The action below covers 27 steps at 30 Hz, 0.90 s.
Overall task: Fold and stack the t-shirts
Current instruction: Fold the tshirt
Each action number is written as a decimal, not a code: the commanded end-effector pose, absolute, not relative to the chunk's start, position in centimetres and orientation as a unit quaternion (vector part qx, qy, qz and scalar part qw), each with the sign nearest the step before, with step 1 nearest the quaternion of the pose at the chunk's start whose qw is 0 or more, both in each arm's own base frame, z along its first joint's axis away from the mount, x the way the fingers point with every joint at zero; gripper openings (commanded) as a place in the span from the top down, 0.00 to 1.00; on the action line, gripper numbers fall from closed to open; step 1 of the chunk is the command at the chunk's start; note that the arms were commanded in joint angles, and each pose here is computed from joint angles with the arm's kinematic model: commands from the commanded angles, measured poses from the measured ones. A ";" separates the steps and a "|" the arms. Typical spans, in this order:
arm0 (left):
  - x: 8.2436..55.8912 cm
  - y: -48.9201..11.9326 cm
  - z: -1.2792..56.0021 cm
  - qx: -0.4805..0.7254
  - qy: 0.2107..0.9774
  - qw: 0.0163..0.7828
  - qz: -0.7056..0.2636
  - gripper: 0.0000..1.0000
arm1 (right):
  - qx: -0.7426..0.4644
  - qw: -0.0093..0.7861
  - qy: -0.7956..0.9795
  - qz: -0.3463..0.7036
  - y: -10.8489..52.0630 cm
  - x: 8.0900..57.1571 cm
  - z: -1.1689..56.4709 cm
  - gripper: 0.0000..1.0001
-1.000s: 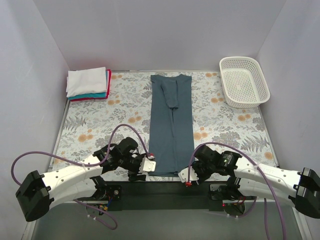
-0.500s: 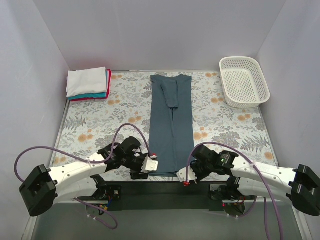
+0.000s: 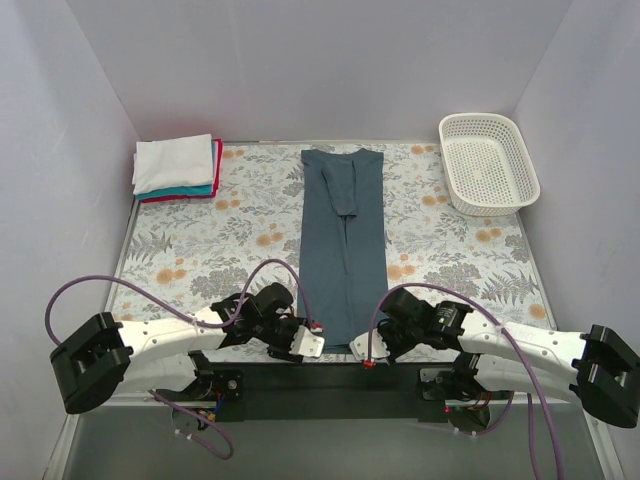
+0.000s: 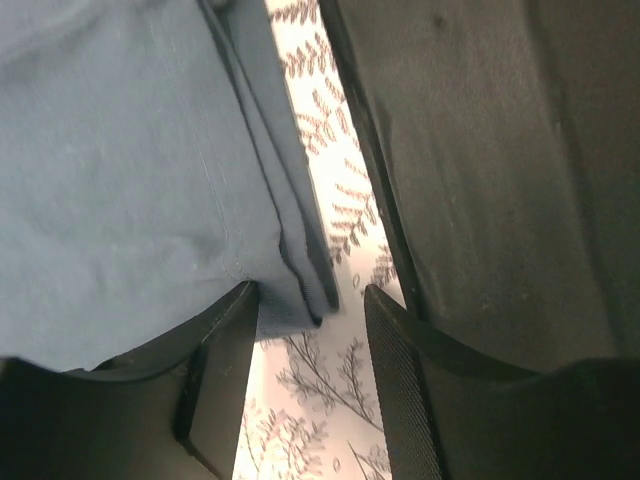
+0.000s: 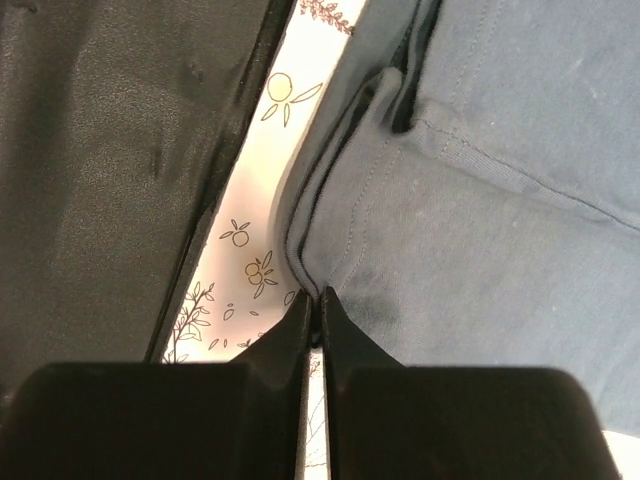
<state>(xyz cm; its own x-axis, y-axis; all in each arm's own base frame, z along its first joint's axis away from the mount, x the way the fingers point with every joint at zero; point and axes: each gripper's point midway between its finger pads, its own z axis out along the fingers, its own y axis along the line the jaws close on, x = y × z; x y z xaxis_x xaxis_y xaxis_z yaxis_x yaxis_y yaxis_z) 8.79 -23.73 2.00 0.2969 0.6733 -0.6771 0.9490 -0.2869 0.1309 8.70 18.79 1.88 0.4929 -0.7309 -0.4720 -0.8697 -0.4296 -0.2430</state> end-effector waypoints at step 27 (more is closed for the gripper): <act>14.1 -24.9 8.9 0.680 0.599 0.354 -0.230 1.00 | -0.779 0.321 0.535 0.066 18.9 13.7 8.4 0.99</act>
